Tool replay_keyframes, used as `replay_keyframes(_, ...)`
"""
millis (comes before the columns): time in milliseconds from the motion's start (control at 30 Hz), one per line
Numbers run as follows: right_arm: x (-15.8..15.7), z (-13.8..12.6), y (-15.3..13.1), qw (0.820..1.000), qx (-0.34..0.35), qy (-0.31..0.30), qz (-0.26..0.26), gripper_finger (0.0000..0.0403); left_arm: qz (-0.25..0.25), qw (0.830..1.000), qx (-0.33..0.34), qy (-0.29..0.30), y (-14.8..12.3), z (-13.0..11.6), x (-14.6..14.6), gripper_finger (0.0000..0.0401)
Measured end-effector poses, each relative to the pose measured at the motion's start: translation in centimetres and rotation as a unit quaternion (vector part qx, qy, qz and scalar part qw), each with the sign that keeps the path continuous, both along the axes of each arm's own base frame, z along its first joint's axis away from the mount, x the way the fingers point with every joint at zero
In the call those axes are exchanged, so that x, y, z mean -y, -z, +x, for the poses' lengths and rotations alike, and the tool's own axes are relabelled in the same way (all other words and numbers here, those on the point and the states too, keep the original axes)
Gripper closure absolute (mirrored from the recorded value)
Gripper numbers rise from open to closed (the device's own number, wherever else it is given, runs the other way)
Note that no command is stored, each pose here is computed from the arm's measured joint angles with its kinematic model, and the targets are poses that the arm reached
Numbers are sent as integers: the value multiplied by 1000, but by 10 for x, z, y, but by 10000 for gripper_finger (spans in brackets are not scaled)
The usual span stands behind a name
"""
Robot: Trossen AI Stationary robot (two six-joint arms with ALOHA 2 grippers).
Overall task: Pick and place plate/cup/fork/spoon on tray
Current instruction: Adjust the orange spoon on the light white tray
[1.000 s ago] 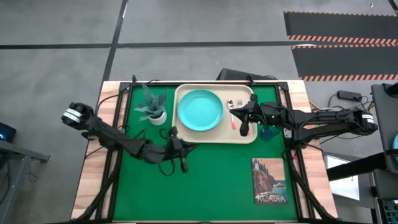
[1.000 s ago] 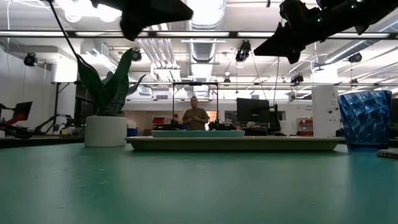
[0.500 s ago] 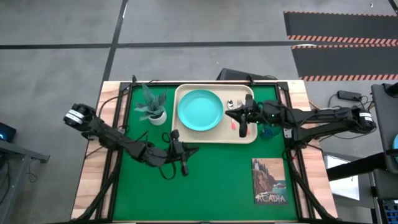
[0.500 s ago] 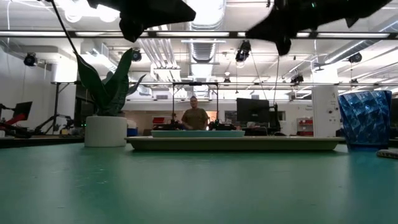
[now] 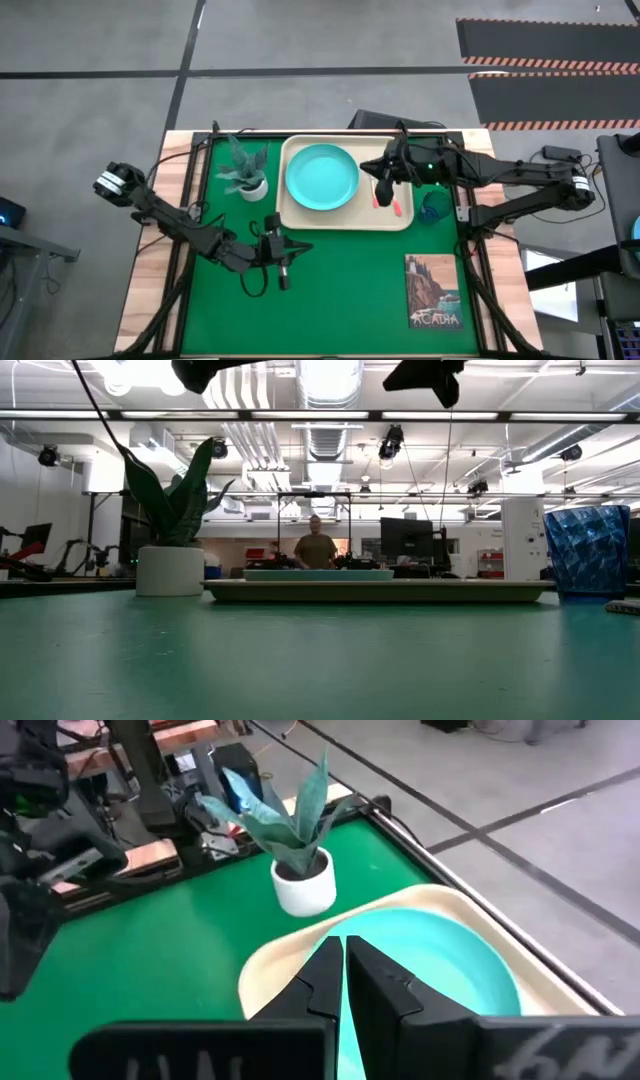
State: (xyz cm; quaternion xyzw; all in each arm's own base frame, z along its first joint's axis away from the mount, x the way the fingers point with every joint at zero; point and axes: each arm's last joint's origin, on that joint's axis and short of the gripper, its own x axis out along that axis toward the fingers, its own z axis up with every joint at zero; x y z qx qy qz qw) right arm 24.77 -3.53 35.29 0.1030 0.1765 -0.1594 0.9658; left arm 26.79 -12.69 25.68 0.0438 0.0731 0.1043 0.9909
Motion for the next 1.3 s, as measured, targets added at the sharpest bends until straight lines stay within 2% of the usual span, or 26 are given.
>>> replay_keyframes(167, 4, 6, -8, 998, -56, 3, -2, 392, 34, 999, -6, 3, -1, 0, -1, 401)
replay_keyframes(333, 18, 11, 6, 992, -123, 24, 1, 392, 52, 999, -7, -8, -2, 1, -3, 401)
replay_keyframes(600, 67, 23, 58, 972, -220, 78, 34, 392, 55, 998, -15, -18, 1, 1, -6, 401)
replay_keyframes(867, 116, 31, 108, 943, -310, 110, 52, 392, 56, 998, -19, -18, 2, 1, -6, 401)
replay_keyframes(1300, 158, 35, 180, 900, -413, 115, 86, 392, 56, 998, -18, -18, 2, 1, -6, 401)
